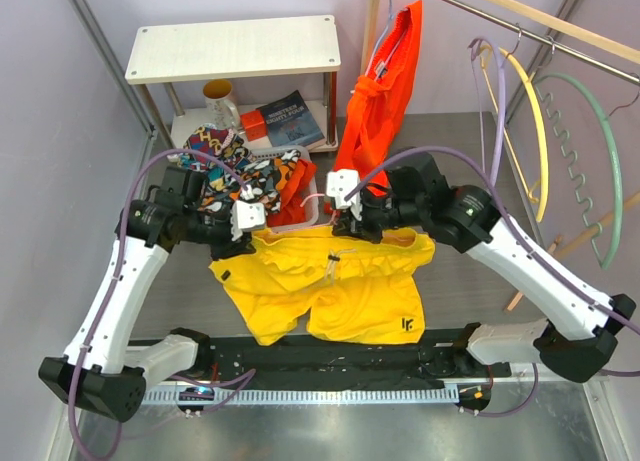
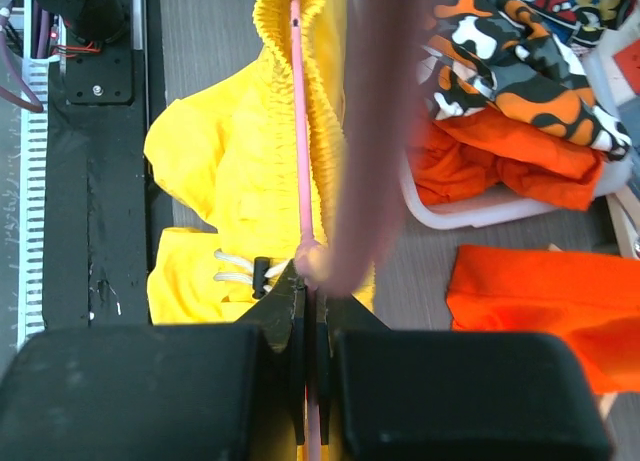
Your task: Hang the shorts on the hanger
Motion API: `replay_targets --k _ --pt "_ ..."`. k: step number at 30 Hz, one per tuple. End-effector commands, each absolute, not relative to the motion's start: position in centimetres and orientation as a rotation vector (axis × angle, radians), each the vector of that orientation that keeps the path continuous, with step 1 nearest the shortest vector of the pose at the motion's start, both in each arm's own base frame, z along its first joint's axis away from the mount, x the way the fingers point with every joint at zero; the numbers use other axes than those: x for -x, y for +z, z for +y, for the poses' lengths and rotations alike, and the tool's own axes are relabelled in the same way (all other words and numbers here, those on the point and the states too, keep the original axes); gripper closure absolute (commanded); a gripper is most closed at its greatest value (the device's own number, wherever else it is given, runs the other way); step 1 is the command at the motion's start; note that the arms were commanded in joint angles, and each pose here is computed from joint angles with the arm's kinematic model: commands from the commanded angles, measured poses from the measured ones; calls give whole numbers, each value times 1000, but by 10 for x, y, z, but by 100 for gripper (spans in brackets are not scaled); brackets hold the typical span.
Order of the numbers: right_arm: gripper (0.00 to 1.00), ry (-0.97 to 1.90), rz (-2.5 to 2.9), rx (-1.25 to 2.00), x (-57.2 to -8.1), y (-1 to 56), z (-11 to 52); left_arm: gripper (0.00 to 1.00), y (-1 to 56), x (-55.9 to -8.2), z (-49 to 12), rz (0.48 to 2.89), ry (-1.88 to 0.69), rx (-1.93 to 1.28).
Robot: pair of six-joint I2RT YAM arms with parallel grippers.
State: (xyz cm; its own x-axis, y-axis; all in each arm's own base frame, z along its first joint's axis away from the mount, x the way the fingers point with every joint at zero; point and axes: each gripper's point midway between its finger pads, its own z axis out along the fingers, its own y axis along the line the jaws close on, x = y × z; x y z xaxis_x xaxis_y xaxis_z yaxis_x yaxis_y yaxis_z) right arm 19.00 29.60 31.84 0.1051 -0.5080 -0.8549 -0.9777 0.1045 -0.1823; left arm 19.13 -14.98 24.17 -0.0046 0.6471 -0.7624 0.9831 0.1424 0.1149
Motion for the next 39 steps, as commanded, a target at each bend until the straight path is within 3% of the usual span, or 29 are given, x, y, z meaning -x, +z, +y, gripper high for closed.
replay_targets --k 1,5,8,17,29,39 --pt "99 636 1482 1418 -187 351 275 61 251 -191 -147 1703 -622 -1544" --pt "99 598 1572 1329 -189 356 260 27 277 -195 -159 1641 -666 -1457" --pt "99 528 1670 1233 -193 364 242 21 295 -207 -164 1625 -658 -1366" --pt "99 289 1897 948 -190 366 165 17 309 -235 -181 1595 -728 -1258" --pt "99 24 2057 674 -195 370 84 15 309 -236 -187 1624 -809 -1258" --pt "99 -117 1934 136 -277 448 74 14 310 -225 -186 1644 -837 -1213"
